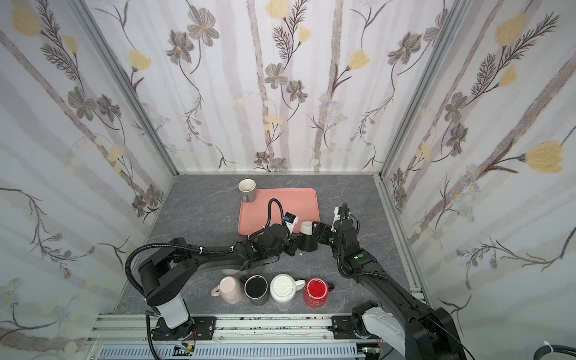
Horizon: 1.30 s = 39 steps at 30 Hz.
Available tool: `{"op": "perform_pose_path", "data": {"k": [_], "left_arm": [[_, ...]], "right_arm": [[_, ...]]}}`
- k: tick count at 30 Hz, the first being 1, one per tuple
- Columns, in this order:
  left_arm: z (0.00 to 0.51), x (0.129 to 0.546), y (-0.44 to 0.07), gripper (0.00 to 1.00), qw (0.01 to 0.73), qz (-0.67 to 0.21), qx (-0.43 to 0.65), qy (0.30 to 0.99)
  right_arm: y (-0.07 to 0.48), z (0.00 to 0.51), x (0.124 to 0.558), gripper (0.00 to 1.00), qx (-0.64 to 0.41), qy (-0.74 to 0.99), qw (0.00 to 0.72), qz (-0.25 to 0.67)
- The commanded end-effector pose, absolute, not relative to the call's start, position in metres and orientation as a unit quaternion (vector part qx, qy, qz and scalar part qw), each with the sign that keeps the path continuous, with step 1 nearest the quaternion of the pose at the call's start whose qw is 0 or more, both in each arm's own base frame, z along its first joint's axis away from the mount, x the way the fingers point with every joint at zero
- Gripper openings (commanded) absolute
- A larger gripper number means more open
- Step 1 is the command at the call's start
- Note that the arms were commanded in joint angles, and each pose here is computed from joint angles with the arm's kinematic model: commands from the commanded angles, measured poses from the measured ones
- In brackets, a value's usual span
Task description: Turn the mug right side up
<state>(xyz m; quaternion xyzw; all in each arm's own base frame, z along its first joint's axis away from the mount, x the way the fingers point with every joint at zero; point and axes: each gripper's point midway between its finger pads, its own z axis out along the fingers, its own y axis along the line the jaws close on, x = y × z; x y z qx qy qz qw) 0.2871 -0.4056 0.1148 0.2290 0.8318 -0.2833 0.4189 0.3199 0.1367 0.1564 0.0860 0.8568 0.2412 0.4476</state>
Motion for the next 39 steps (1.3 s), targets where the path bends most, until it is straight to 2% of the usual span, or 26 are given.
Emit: {"op": "perform_pose_path", "data": {"k": [1,10,18,19,21,23,25,29,33,39], "left_arm": [[0.115,0.285,-0.404,0.0,0.429,-0.273,0.242,0.826],[0.111,0.278,-0.404,0.0,0.444,-0.24,0.273,0.819],[0.109,0.272,-0.407,0.0,0.437,-0.242,0.28,0.82],[0.11,0.271,-0.408,0.05,0.435,-0.245,0.28,0.82],[0.115,0.268,-0.409,0.25,0.432,-0.253,0.276,0.821],[0.122,0.265,-0.408,0.39,0.431,-0.266,0.271,0.819],[0.132,0.264,-0.407,0.49,0.435,-0.275,0.262,0.817],[0.161,0.257,-0.406,0.57,0.444,-0.294,0.254,0.807],[0.182,0.254,-0.4,0.63,0.443,-0.295,0.248,0.809],[0.157,0.246,-0.383,0.68,0.372,-0.233,0.279,0.854]], "right_arm": [[0.141,0.151,0.325,0.88,0.07,0.87,0.429,0.233],[0.153,0.134,0.335,0.77,0.052,0.888,0.388,0.241],[0.155,0.114,0.311,0.59,0.053,0.889,0.374,0.26],[0.155,0.114,0.309,0.58,0.054,0.888,0.376,0.26],[0.154,0.112,0.304,0.56,0.054,0.887,0.38,0.257],[0.154,0.11,0.301,0.55,0.053,0.888,0.382,0.252],[0.154,0.108,0.298,0.55,0.052,0.888,0.382,0.25],[0.155,0.107,0.295,0.57,0.049,0.888,0.385,0.249],[0.153,0.121,0.297,0.65,0.05,0.878,0.406,0.248],[0.147,0.138,0.296,0.69,0.04,0.868,0.434,0.239]]}}
